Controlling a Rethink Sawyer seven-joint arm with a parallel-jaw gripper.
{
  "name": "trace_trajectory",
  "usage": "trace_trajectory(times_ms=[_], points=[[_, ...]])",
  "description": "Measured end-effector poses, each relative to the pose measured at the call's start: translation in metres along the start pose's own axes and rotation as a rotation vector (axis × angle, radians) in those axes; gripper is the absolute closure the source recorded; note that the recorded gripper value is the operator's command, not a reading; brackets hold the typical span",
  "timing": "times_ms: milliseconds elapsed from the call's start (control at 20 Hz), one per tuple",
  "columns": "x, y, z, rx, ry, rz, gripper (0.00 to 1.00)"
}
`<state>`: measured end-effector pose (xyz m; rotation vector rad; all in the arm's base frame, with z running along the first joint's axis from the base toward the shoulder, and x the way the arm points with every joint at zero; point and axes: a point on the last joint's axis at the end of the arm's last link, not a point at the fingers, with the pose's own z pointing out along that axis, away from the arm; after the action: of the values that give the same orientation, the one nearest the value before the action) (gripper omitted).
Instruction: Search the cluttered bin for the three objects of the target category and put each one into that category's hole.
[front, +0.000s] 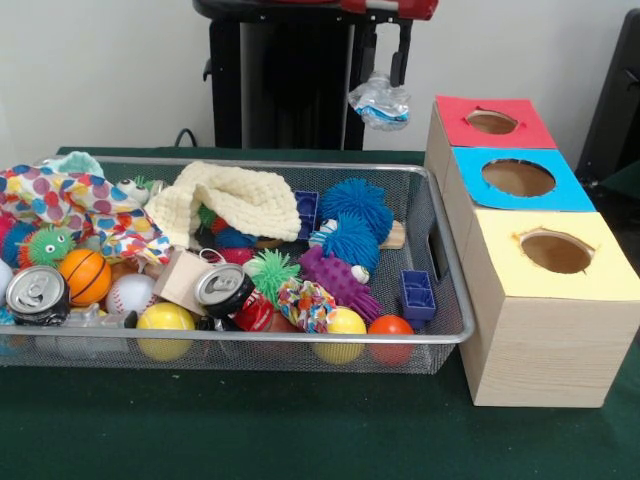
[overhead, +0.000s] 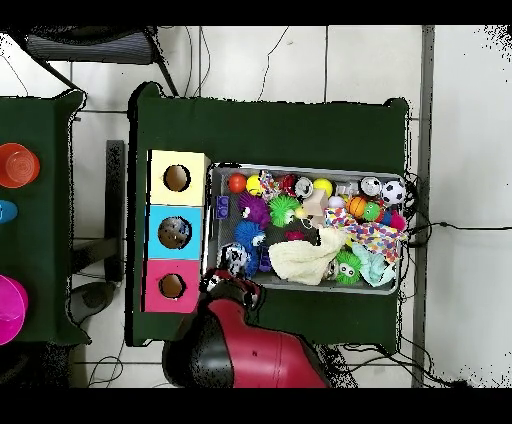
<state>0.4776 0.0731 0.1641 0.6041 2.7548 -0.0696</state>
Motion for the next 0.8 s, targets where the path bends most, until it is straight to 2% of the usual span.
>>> trace_trajectory(times_ms=[500, 800], points=[[0.0068, 0.0053, -0.0084, 0.023, 0.000, 0.035, 1.00], [0.0098, 0.0074, -0.0044, 0.038, 0.011, 0.063, 1.00]])
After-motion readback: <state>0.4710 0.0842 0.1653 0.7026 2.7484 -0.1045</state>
